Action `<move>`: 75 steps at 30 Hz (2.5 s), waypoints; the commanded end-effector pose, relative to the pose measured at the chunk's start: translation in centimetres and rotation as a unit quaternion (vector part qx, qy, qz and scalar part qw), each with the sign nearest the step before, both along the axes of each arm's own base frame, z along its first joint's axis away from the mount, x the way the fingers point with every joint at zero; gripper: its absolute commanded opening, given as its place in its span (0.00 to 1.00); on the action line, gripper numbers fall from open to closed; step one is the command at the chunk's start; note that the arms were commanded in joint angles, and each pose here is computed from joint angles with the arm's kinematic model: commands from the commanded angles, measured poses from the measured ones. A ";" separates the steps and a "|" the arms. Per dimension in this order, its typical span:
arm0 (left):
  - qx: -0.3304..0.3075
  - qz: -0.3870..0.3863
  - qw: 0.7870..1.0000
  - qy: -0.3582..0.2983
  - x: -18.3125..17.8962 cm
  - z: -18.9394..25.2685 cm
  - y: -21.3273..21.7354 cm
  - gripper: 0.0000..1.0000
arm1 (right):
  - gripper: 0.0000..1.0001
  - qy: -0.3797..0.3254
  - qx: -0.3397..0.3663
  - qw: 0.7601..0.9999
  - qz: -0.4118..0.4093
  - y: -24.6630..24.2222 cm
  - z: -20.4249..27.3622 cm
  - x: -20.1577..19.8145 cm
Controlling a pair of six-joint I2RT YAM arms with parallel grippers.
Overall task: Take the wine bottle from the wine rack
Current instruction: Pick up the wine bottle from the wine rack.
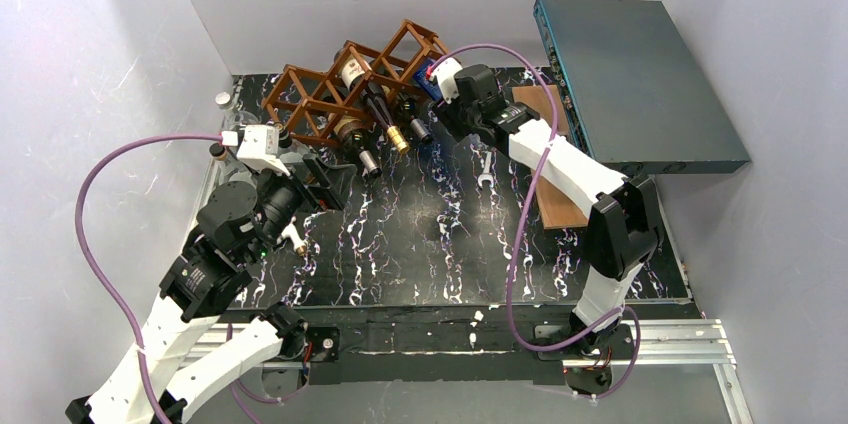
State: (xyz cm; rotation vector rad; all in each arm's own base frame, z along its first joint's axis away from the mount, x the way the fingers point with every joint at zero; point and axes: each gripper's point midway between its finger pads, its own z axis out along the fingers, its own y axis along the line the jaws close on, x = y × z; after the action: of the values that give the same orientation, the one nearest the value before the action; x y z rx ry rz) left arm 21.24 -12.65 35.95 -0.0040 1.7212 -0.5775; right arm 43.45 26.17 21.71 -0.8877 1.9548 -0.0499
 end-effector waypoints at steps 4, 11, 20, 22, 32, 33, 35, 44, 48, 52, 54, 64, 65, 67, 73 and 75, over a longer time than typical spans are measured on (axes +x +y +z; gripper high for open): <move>-0.006 -0.002 1.000 -0.002 0.1 0.0 -0.2 0.98 | 0.01 -0.096 0.141 0.984 0.041 3.7 8.5 0.3; -0.006 -0.003 1.000 -0.002 0.1 0.0 -0.2 0.98 | 0.01 -0.110 0.152 0.981 0.044 3.7 10.9 0.4; -0.007 -0.007 1.000 -0.003 0.1 0.2 -0.4 0.98 | 0.01 -0.126 0.164 0.977 0.046 3.5 14.0 0.5; -0.008 -0.007 1.000 -0.003 0.1 0.3 -0.4 0.98 | 0.01 -0.129 0.165 0.977 0.048 3.5 14.4 0.6; -0.007 -0.011 1.000 -0.002 0.2 0.4 -0.6 0.98 | 0.01 -0.141 0.172 0.973 0.059 4.3 15.9 1.2; -0.007 -0.011 1.000 -0.003 0.2 0.4 -0.6 0.98 | 0.01 -0.143 0.173 0.973 0.059 4.3 16.2 1.2; -0.006 -0.011 1.000 -0.001 0.2 0.4 -0.7 0.98 | 0.01 -0.146 0.173 0.972 0.060 4.3 16.5 1.3; -0.006 -0.015 1.000 0.002 0.4 0.2 -1.0 0.98 | 0.01 -0.150 0.176 0.971 0.062 4.5 17.3 1.5; -0.007 -0.016 1.000 0.002 0.4 0.2 -1.0 0.98 | 0.01 -0.150 0.176 0.971 0.063 4.5 17.3 1.5; -0.008 -0.017 1.000 0.004 0.4 0.1 -1.1 0.98 | 0.01 -0.148 0.176 0.971 0.065 4.5 17.2 1.4; -0.009 -0.019 1.000 0.004 0.4 0.0 -1.2 0.98 | 0.01 -0.145 0.175 0.972 0.064 4.4 16.9 1.3; -0.013 -0.027 1.000 0.008 0.4 -0.3 -1.6 0.98 | 0.01 -0.115 0.197 0.972 0.063 3.9 15.0 0.5; -0.014 -0.028 0.999 0.008 0.4 -0.2 -1.7 0.98 | 0.01 -0.110 0.201 0.971 0.061 3.9 14.7 0.5; -0.015 -0.029 0.999 0.009 0.4 -0.3 -1.8 0.98 | 0.01 -0.100 0.212 0.970 0.059 4.1 14.1 0.5; -0.018 -0.031 0.999 0.011 0.4 -0.4 -1.9 0.98 | 0.01 -0.078 0.235 0.968 0.046 4.2 12.5 1.0; -0.019 -0.031 0.999 0.012 0.4 -0.4 -1.9 0.98 | 0.01 -0.068 0.251 0.965 0.036 3.8 12.1 1.2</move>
State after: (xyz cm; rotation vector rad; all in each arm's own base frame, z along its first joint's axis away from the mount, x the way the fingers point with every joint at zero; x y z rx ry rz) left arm 21.41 -14.31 35.34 0.0218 1.7491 -0.6425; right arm 44.09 26.66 22.31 -0.7256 2.0450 0.1589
